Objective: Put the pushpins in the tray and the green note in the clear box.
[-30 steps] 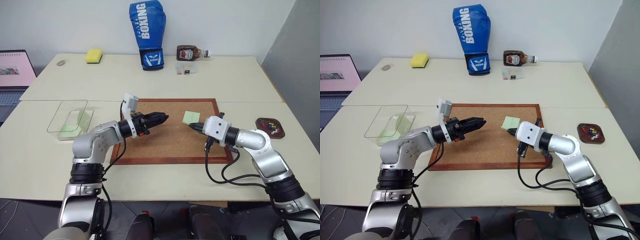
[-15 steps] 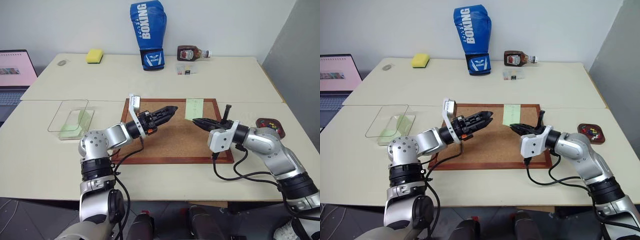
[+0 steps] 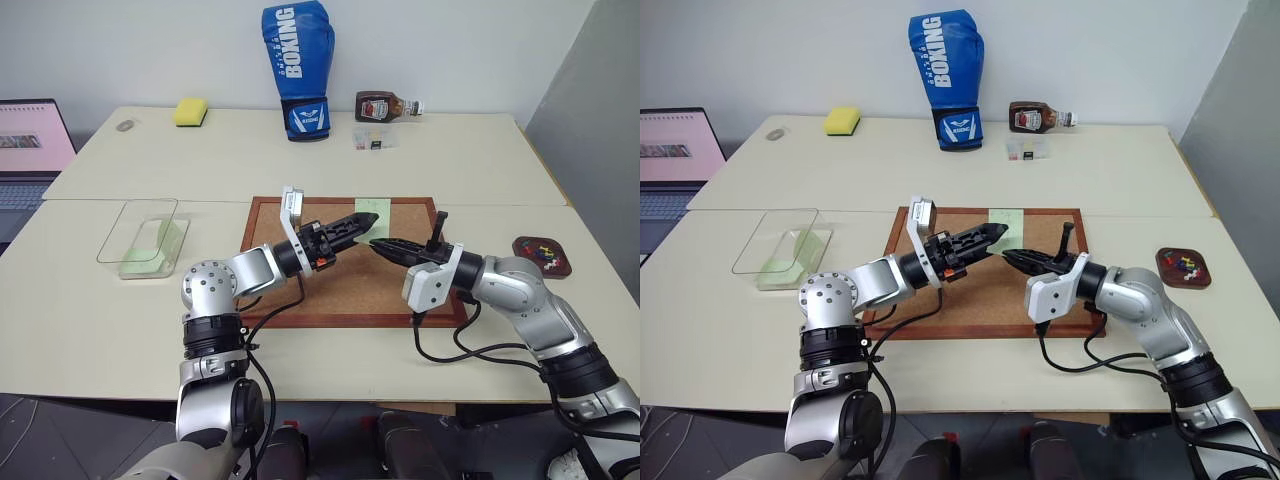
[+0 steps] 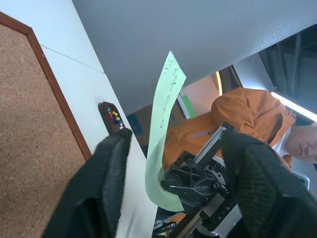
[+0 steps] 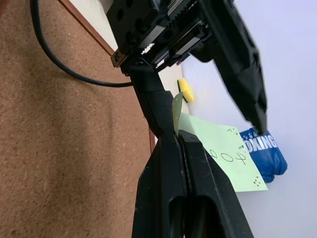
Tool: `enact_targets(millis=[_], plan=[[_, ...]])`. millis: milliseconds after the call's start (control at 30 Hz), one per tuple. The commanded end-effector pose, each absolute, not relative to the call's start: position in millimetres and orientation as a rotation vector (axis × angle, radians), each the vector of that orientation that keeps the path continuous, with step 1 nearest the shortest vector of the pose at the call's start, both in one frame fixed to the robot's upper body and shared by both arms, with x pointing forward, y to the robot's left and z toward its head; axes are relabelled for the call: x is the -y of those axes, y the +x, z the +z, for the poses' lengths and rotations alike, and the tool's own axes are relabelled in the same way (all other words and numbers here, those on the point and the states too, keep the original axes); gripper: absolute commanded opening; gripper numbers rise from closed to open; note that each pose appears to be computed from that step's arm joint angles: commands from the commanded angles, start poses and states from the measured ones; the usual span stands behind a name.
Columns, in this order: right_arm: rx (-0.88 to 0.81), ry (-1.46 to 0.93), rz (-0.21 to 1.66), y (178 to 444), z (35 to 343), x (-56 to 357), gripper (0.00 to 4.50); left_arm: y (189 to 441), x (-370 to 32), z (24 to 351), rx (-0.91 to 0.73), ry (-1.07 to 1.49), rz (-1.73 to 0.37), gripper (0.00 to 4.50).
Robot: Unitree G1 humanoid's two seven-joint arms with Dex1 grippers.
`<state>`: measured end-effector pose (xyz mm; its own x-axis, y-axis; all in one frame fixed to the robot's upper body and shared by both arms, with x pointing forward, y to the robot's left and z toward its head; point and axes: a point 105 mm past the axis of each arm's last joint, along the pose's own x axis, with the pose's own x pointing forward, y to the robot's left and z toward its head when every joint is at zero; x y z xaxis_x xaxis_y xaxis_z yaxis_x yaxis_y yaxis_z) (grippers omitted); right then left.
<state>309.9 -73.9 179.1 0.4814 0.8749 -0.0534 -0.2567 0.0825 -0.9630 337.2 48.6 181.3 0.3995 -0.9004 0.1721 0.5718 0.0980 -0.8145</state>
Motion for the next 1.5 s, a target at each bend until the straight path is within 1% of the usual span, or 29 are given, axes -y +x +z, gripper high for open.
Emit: enact_targets(millis=[33, 67, 133, 167, 267, 333, 400, 600, 633, 667, 767, 933, 1000, 1133, 1167, 1267, 1300, 1333, 1400, 1500], plan=[[0.722, -1.198, 0.918, 306.4, 193.5, 69.3, 0.0, 336.3, -47.9, 191.0, -0.377, -0.925, -1.168, 2.17], [0.725, -1.197, 0.918, 306.1, 193.8, 68.8, 0.0, 337.1, -47.6, 189.2, -0.381, -0.922, -1.16, 1.9], [0.73, -1.196, 0.919, 305.1, 194.2, 68.2, 0.0, 337.5, -47.1, 187.6, -0.383, -0.918, -1.157, 1.64], [0.731, -1.196, 0.919, 304.7, 194.3, 68.1, 0.0, 337.4, -47.0, 187.5, -0.382, -0.917, -1.159, 1.36], [0.731, -1.195, 0.917, 304.9, 194.6, 67.9, 0.0, 338.0, -47.1, 187.6, -0.379, -0.916, -1.163, 0.86], [0.734, -1.193, 0.917, 304.4, 195.0, 67.8, 0.0, 339.8, -47.1, 186.0, -0.378, -0.91, -1.152, 0.4], [0.735, -1.193, 0.917, 304.5, 195.4, 67.6, 0.0, 342.0, -47.7, 184.1, -0.378, -0.912, -1.142, 0.07], [0.736, -1.18, 0.914, 304.6, 197.0, 67.9, 0.0, 342.0, -47.1, 181.9, -0.379, -0.905, -1.143, 0.02], [0.735, -1.173, 0.915, 304.6, 197.4, 67.9, 0.18, 343.3, -47.6, 180.8, -0.381, -0.9, -1.133, 0.0], [0.733, -1.163, 0.914, 304.7, 197.9, 68.0, 0.18, 345.1, -47.9, 179.5, -0.384, -0.896, -1.121, 0.0], [0.716, -1.104, 0.915, 305.3, 199.9, 68.8, 0.7, 348.6, -49.2, 178.1, -0.383, -0.89, -1.105, 0.0], [0.708, -1.085, 0.91, 305.2, 200.9, 70.9, 1.82, 350.8, -53.6, 178.2, -0.371, -0.893, -1.097, 0.0], [0.708, -1.085, 0.906, 304.5, 201.2, 72.7, 2.18, 352.5, -56.2, 178.8, -0.361, -0.892, -1.085, 0.0], [0.679, -1.052, 0.898, 303.0, 201.2, 80.3, 3.01, 360.5, -72.3, 186.0, -0.303, -0.868, -1.023, 0.0], [0.652, -0.984, 0.882, 304.6, 205.7, 83.0, 3.35, 363.5, -79.4, 189.8, -0.277, -0.852, -0.995, 0.0], [0.579, -0.787, 0.865, 308.8, 218.2, 84.5, 4.0, 375.3, -105.7, 196.2, -0.193, -0.776, -0.862, 0.0], [0.539, -0.714, 0.881, 309.5, 219.7, 82.5, 4.15, 380.9, -117.4, 195.8, -0.17, -0.756, -0.799, 0.0], [0.503, -0.638, 0.912, 308.1, 221.5, 78.4, 4.43, 386.2, -130.2, 194.3, -0.15, -0.709, -0.73, 0.0], [0.452, -0.501, 0.972, 302.7, 227.5, 67.7, 4.48, 393.0, -156.1, 194.5, -0.107, -0.608, -0.605, 0.0], [0.406, -0.305, 1.059, 292.4, 243.1, 49.8, 4.48, 395.1, -193.4, 200.6, -0.037, -0.435, -0.44, 0.0]])
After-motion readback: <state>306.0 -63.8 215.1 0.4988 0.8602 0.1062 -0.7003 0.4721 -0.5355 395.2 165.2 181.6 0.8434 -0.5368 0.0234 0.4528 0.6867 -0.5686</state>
